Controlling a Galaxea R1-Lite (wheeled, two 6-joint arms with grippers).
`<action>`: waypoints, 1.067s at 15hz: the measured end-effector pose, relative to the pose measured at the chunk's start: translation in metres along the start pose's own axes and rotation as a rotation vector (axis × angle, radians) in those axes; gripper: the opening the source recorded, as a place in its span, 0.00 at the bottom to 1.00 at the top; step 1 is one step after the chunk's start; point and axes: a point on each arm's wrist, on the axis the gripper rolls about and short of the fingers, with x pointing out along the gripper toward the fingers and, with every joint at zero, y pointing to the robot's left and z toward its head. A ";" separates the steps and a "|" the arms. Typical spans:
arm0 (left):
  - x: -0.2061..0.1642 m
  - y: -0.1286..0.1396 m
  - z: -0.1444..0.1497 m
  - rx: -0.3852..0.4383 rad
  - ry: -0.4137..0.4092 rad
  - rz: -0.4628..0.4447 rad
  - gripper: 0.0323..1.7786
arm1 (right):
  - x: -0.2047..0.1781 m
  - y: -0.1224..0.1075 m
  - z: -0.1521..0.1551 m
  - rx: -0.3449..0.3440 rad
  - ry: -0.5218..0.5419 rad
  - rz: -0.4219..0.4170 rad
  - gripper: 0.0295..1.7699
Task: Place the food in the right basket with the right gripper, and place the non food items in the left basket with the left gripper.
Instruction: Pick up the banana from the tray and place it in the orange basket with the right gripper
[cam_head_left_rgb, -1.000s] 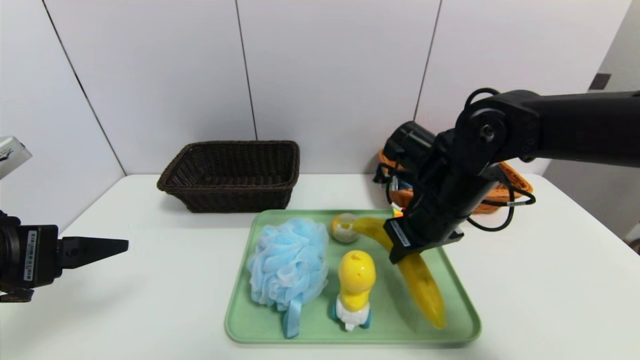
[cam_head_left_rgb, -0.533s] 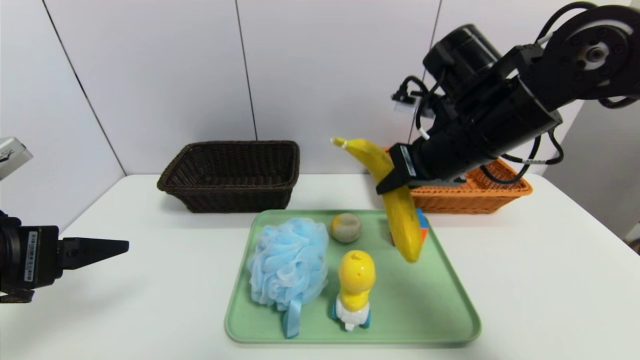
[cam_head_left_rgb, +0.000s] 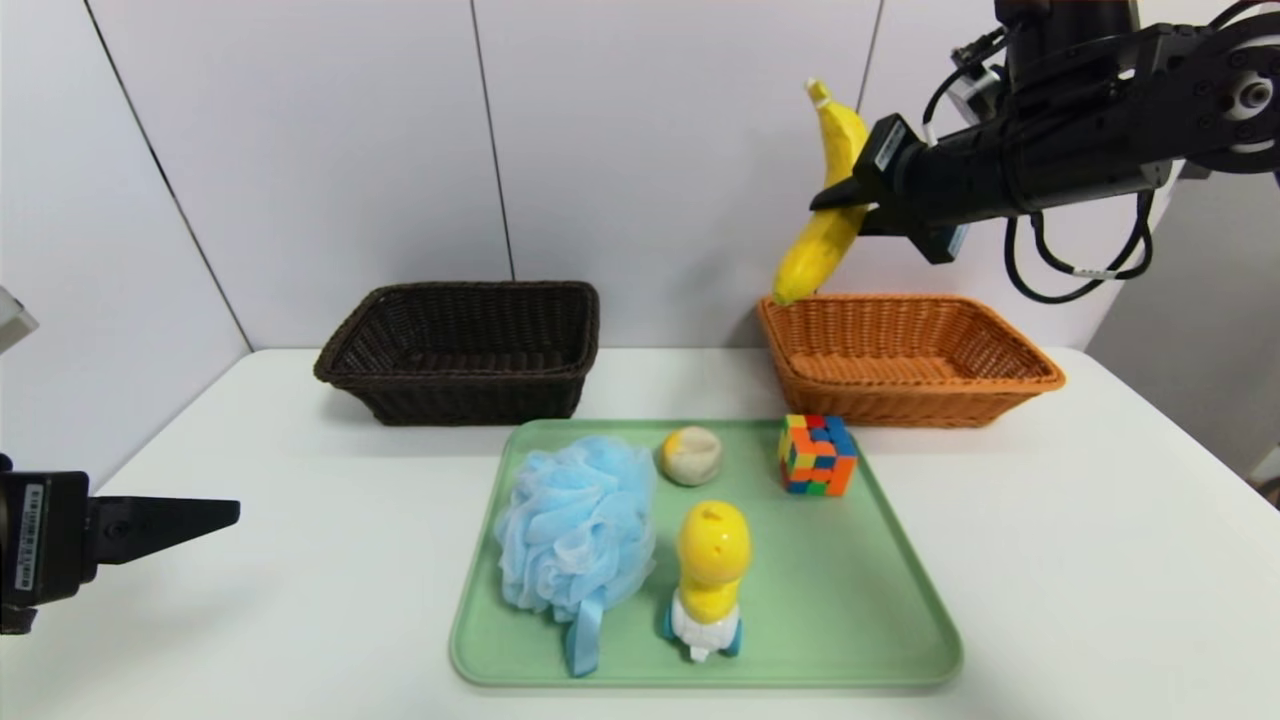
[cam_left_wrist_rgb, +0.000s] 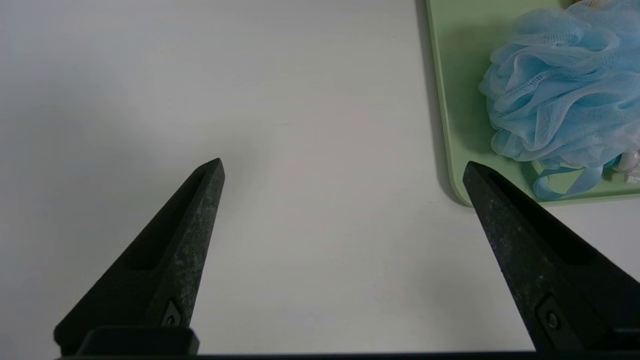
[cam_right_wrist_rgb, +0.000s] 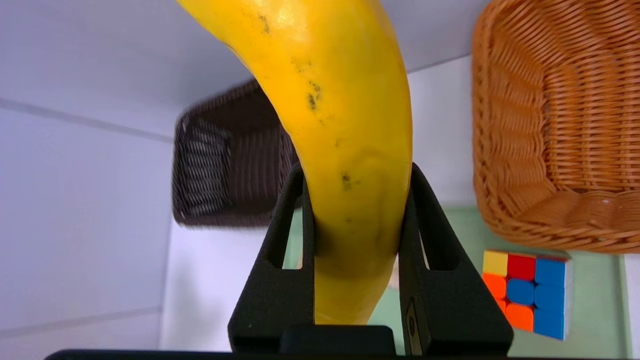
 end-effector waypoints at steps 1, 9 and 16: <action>-0.002 0.000 -0.001 0.000 -0.005 -0.001 0.95 | 0.003 -0.011 0.008 0.062 -0.023 -0.022 0.24; -0.009 -0.001 -0.003 0.000 -0.027 -0.002 0.95 | 0.027 -0.078 0.027 0.388 -0.069 -0.189 0.24; -0.008 -0.001 -0.003 0.001 -0.026 -0.002 0.95 | 0.048 -0.131 0.036 0.646 -0.100 -0.296 0.24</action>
